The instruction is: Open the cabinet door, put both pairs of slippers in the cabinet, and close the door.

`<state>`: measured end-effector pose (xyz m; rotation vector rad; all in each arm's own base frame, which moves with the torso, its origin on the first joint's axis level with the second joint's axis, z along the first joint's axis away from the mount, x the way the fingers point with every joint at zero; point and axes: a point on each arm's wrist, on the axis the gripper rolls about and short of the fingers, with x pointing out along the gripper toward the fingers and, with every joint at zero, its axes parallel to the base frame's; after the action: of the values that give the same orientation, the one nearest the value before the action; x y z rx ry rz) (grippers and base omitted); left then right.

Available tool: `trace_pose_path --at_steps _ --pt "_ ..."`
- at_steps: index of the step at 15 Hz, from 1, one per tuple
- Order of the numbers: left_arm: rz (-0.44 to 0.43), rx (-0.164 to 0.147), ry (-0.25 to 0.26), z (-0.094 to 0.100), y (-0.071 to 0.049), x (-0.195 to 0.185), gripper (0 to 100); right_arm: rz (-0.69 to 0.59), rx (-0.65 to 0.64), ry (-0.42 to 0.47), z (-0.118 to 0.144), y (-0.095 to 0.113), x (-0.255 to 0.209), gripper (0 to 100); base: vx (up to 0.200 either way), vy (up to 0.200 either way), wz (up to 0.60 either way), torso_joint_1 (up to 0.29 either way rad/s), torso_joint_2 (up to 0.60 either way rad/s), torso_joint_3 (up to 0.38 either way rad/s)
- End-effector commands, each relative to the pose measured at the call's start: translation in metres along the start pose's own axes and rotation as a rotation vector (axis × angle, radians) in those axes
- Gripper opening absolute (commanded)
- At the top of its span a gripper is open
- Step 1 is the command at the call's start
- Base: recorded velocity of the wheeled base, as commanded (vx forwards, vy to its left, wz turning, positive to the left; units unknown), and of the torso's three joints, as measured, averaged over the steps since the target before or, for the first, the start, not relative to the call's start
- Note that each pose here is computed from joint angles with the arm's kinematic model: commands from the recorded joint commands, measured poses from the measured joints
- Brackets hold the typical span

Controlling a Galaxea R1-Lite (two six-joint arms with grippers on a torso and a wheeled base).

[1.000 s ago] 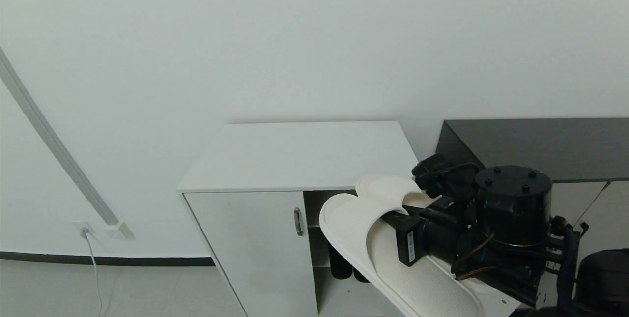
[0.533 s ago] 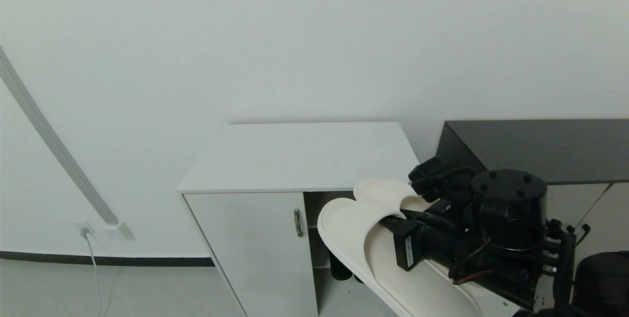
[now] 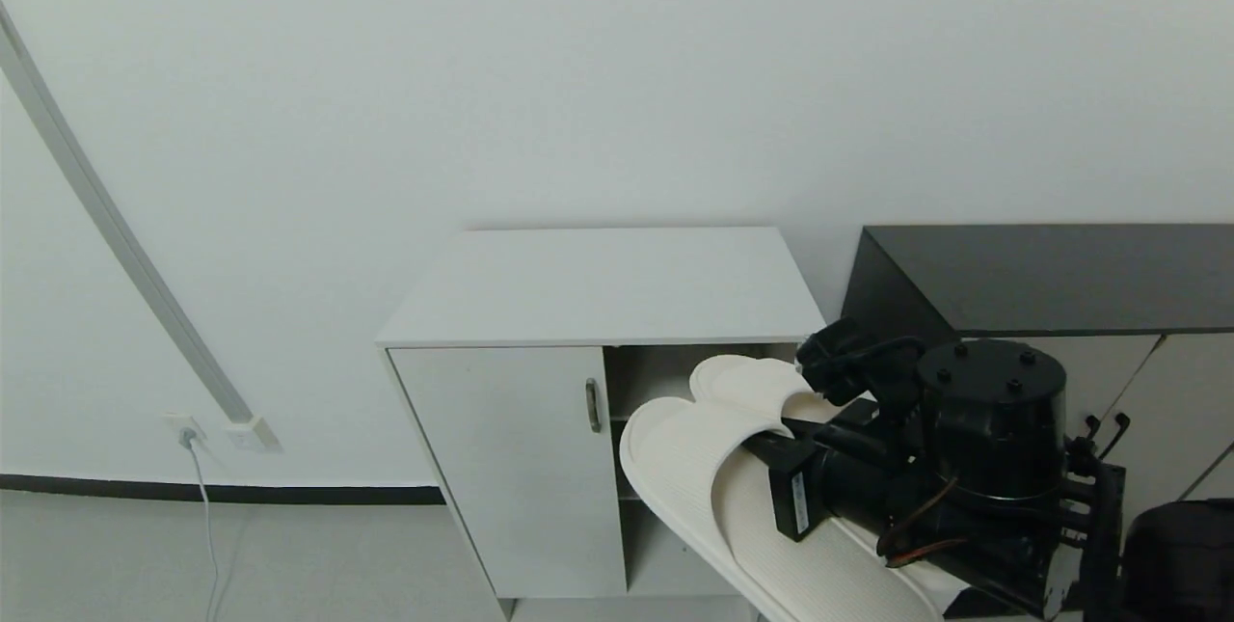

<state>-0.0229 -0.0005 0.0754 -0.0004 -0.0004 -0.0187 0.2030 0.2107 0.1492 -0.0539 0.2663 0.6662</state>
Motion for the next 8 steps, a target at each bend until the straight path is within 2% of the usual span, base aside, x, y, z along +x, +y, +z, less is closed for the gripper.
trace_pose_path --at_steps 1,3,8 --pt "0.000 -0.001 0.002 0.000 0.000 0.000 0 0.000 0.002 -0.012 -0.001 0.000 0.001 0 0.000 0.000 0.00 0.000 0.00 0.000" --pt "0.000 -0.001 0.002 0.000 0.000 0.000 0 -0.005 0.006 -0.064 -0.006 0.000 0.007 0 0.000 0.000 0.00 0.000 0.00 0.000" --pt "0.002 -0.012 0.002 0.000 0.000 0.000 0 -0.006 -0.004 -0.087 -0.011 0.000 0.008 0 0.000 0.000 0.00 0.000 0.00 0.000"
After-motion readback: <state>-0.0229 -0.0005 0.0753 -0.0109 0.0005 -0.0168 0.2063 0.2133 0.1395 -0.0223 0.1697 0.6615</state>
